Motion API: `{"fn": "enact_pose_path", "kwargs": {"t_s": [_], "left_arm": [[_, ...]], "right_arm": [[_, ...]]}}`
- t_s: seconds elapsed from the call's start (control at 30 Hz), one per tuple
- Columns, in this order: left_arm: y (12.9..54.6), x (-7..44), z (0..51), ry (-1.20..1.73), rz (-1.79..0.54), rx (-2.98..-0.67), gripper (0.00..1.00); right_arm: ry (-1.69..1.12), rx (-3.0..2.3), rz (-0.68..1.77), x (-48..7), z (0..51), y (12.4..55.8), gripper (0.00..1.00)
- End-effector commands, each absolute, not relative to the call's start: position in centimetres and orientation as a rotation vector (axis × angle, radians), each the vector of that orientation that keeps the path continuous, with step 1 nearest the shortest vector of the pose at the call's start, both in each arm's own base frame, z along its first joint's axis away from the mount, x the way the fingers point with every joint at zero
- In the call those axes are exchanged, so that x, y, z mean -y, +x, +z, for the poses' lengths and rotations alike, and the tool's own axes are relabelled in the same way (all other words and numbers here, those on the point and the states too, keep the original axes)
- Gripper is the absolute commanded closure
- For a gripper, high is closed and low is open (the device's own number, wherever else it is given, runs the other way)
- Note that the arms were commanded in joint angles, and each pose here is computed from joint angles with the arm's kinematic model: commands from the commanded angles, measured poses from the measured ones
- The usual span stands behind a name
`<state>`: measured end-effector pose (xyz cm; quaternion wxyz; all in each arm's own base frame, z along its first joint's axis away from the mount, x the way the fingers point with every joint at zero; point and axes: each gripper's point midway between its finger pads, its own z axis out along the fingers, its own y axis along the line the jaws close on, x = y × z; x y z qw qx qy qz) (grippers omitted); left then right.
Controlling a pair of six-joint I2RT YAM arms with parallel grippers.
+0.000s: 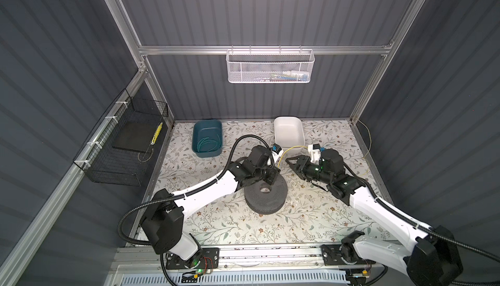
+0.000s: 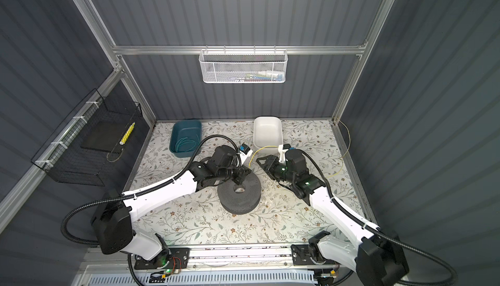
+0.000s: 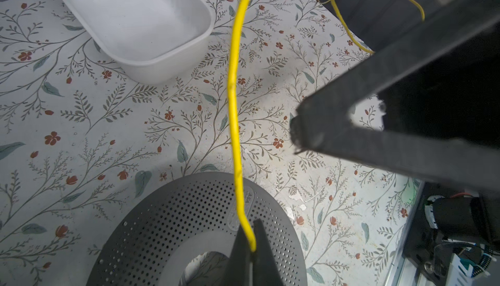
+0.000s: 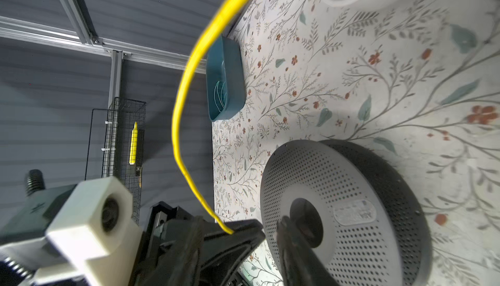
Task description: Wrap the cables
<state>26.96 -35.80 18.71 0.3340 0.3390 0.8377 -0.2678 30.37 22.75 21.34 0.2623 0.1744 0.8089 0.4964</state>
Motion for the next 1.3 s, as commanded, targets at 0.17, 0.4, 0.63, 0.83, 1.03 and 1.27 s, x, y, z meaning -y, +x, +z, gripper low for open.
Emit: {"fn": "enact_pose_path", "kwargs": {"t_s": [0.17, 0.4, 0.63, 0.83, 1.03, 1.27], "left_arm": [[26.5, 35.3, 19.6, 0.862, -0.73, -2.168, 1.0], [26.6, 35.0, 19.3, 0.868, -0.71, -2.172, 1.0], [26.7, 35.4, 18.7, 0.883, -0.72, -2.19, 1.0], [26.5, 35.8, 19.3, 0.882, -0.755, -2.173, 1.0], [26.4, 35.4, 19.5, 0.883, -0.738, -2.172, 1.0], [26.8, 34.7, 19.5, 0.873, -0.718, -2.174, 1.0]], "right_arm": [[0.462, -2.066, 1.466, -25.4, 23.9, 33.0, 0.54], [0.396, -2.07, 1.422, -25.1, 24.1, 32.2, 0.66], [0.399, -2.051, 1.319, -23.6, 24.5, 32.0, 0.65], [0.355, -2.094, 1.275, -24.4, 24.1, 33.5, 0.6], [0.334, -2.111, 1.326, -26.0, 23.8, 34.4, 0.85], [0.323, -2.123, 1.279, -25.0, 23.3, 32.9, 1.0]]}}
